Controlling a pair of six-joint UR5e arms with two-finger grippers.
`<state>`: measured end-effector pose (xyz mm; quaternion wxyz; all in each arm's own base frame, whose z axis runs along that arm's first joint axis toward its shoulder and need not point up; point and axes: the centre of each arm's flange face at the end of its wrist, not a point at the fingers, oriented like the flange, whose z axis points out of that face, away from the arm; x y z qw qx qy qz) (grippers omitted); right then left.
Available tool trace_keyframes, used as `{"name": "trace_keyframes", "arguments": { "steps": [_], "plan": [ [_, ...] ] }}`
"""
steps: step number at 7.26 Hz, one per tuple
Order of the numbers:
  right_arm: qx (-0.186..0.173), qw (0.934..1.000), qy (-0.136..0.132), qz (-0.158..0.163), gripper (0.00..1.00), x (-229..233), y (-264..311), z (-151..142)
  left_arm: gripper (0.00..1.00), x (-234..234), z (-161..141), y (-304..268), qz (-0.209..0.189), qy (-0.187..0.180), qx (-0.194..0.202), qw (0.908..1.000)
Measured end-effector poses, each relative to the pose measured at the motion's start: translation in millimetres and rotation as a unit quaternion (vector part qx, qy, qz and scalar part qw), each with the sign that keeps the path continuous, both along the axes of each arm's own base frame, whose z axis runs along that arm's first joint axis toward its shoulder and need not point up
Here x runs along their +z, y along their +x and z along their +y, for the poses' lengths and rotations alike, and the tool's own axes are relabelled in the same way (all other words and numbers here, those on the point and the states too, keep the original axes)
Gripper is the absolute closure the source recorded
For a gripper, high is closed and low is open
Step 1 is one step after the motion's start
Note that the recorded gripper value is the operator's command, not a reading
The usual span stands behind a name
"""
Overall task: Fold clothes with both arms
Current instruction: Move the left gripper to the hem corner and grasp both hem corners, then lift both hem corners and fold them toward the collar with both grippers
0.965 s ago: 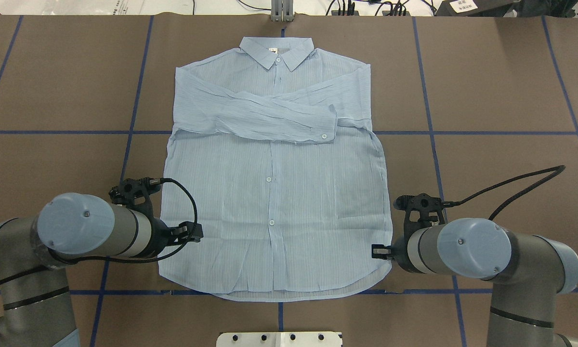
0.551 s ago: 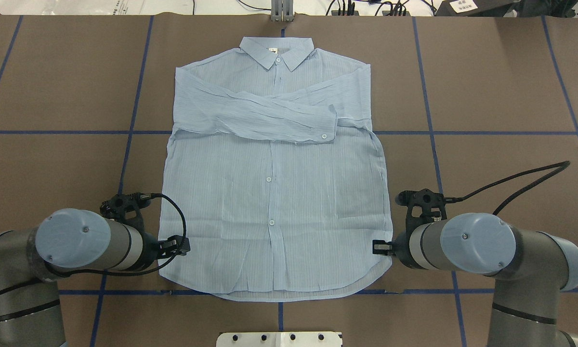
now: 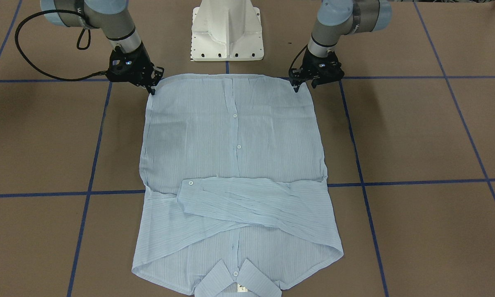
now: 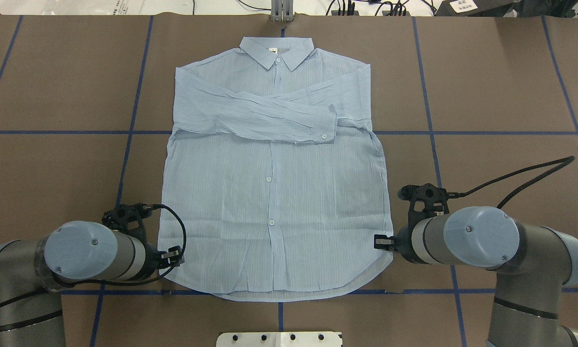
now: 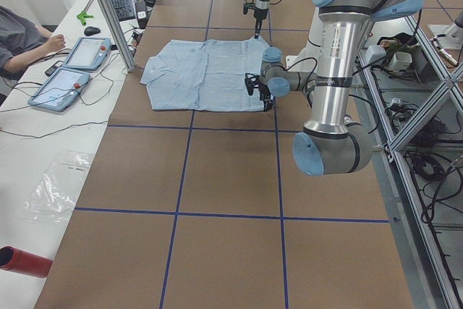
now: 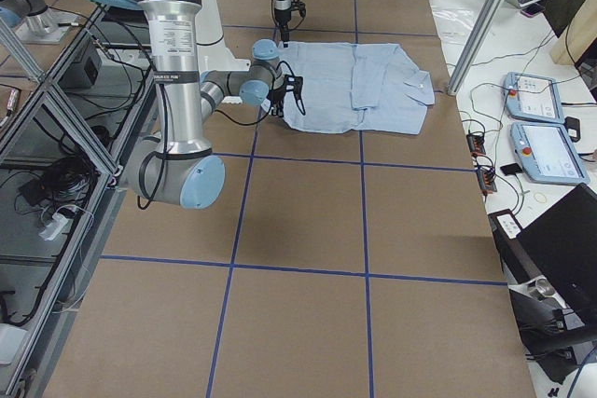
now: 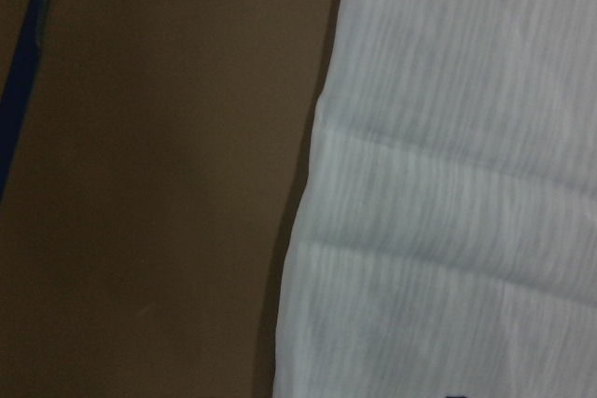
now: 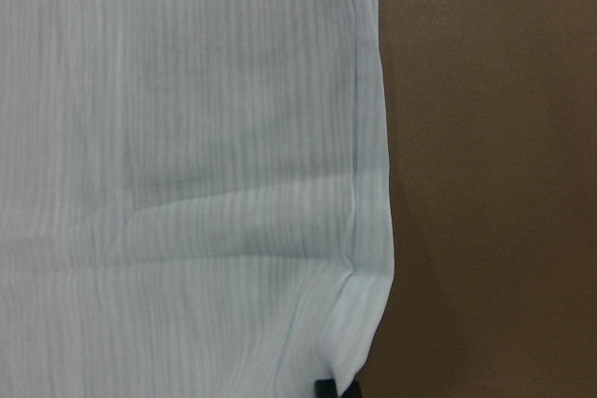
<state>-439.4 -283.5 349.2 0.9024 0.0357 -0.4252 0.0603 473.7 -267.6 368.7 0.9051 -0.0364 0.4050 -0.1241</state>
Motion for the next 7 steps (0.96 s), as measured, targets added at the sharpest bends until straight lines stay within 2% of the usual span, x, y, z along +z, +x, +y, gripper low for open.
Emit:
{"name": "trace_keyframes", "arguments": {
  "steps": [1,3,7],
  "plan": [
    [0.001,1.0000,-0.001,-0.001,1.00,0,1,-2,0.65,1,1,1,-0.003,-0.001,0.001,1.0000],
    [0.003,1.0000,-0.004,-0.002,1.00,0,5,-7,1.00,4,2,2,-0.014,-0.002,0.000,0.9999],
    [0.007,0.9999,-0.009,-0.005,1.00,-2,11,-15,1.00,-4,0,-1,-0.015,0.007,-0.007,0.9998]
  ]
}}
